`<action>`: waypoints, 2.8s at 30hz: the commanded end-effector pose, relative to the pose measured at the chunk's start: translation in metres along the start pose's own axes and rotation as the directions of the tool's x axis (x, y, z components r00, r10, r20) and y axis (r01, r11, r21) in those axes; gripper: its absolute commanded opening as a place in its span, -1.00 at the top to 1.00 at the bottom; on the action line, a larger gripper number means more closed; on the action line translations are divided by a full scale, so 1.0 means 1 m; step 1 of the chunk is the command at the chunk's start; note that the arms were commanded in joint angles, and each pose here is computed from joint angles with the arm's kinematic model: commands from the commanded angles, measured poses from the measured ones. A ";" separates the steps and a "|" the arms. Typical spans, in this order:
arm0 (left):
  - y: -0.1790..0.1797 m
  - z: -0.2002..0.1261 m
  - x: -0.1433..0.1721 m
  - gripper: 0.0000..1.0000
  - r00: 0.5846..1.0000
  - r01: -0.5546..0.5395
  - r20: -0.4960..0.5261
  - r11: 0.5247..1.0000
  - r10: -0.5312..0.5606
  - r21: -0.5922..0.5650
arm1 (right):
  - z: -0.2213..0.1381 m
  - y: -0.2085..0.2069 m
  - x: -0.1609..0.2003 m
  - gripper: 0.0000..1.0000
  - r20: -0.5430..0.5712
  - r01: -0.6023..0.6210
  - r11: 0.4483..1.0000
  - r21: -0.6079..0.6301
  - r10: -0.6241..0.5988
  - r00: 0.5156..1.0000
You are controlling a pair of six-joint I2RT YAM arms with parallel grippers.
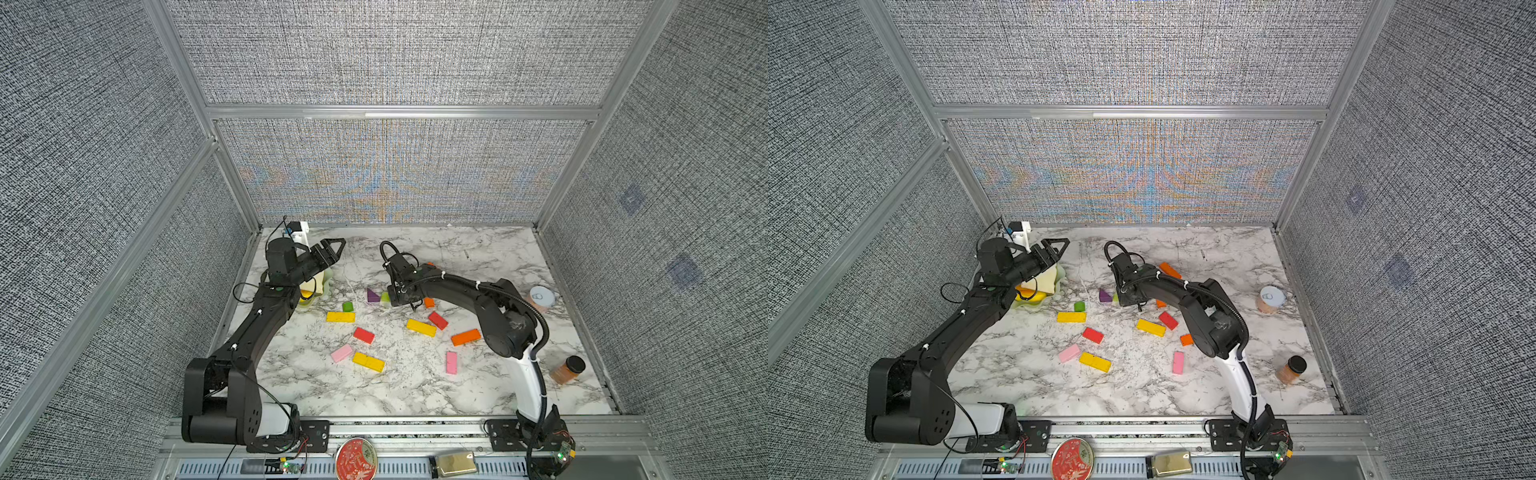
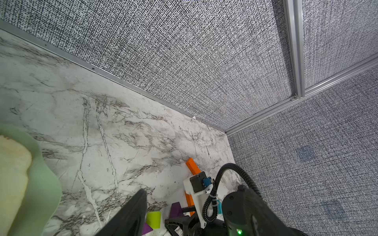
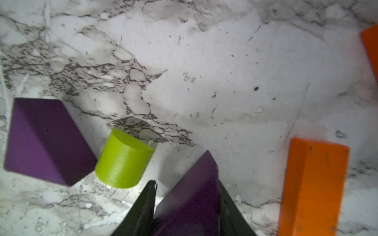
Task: Assemble a carrot with building blocks
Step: Place the building block at the center of the board, then assemble the building block at the center of the board.
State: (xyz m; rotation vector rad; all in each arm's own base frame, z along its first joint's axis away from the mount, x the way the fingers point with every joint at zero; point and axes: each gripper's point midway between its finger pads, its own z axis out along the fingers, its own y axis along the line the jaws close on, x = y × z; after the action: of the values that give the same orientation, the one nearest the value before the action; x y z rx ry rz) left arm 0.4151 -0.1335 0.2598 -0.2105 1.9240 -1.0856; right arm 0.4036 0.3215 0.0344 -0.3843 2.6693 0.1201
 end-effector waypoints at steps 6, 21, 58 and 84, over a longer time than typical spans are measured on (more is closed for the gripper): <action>-0.007 -0.001 -0.005 -0.52 1.000 -0.023 0.017 0.999 0.022 0.024 | -0.007 0.011 -0.007 0.00 0.011 -0.018 0.998 -0.057 0.018 1.000; -0.007 -0.001 -0.004 -0.52 1.000 -0.020 0.013 1.000 0.020 0.024 | -0.038 0.011 -0.006 -0.04 0.040 0.019 0.995 -0.103 -0.015 0.999; -0.009 0.006 0.006 -0.52 1.000 -0.015 -0.019 0.999 0.016 0.041 | -0.004 -0.002 0.018 0.14 -0.038 0.199 0.979 -0.046 -0.201 0.979; -0.010 0.006 0.006 -0.52 1.000 -0.019 -0.020 0.999 0.019 0.043 | 0.002 -0.002 0.011 0.17 -0.027 0.225 0.974 -0.027 -0.226 0.974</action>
State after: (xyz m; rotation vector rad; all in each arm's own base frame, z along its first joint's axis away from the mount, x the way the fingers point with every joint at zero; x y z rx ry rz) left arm 0.4126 -0.1454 0.2557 -0.1847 1.9380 -1.1216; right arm 0.3968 0.3190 0.0293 -0.6827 2.6292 0.0934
